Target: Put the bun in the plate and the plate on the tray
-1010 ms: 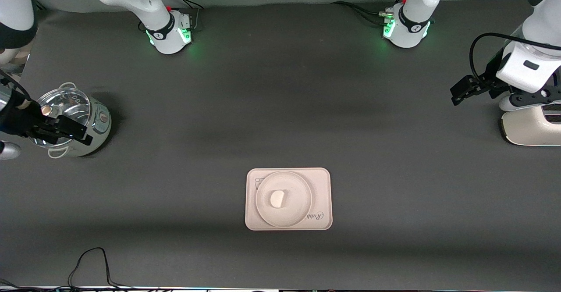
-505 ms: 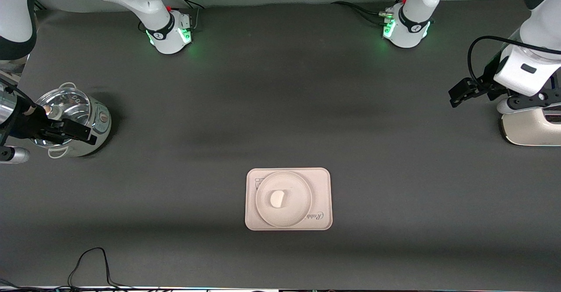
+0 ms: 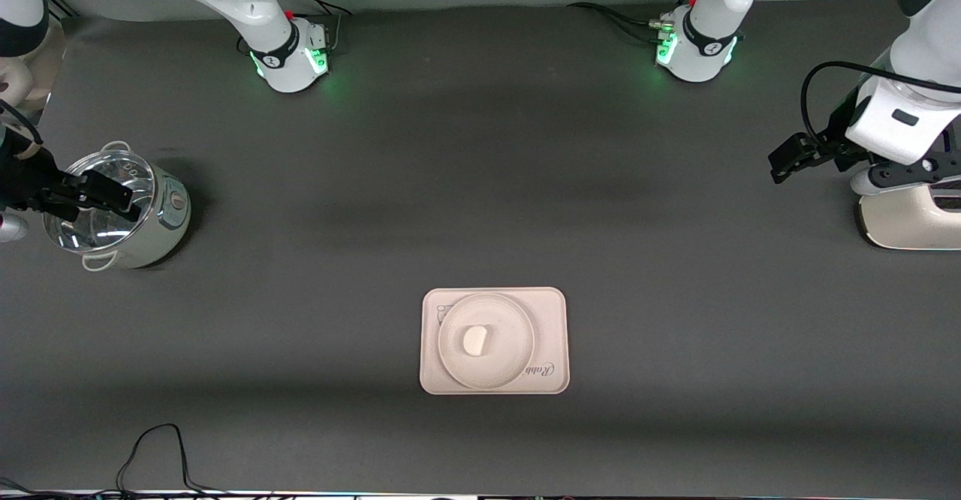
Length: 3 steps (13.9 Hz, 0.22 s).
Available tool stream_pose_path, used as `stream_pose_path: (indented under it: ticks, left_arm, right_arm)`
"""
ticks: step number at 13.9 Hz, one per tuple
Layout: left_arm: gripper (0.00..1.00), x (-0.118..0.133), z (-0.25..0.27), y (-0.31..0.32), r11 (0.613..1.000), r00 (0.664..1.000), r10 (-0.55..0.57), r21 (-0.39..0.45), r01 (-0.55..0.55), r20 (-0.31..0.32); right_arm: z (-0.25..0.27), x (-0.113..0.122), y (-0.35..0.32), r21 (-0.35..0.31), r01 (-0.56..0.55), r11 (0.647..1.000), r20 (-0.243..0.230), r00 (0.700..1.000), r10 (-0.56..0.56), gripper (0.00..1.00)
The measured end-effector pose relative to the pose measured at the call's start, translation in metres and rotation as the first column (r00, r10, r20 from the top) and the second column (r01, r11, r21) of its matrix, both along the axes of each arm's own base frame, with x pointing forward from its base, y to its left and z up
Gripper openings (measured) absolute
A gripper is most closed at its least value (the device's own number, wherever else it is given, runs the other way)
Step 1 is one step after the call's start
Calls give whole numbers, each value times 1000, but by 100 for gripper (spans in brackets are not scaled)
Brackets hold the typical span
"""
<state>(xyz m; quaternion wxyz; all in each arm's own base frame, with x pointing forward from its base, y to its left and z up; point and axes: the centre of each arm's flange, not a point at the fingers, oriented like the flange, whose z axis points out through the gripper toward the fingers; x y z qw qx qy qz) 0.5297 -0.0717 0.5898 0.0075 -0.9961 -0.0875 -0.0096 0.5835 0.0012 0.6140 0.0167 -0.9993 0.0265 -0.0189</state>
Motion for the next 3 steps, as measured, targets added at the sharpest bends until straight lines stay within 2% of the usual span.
stream_pose_path:
  ticks: [3]
  left_arm:
    - [100,0,0,0,1000,1000,1,0,-1,0]
  right_arm:
    - [-5,-5,4,2,-8,1000,-13,1000,8,100]
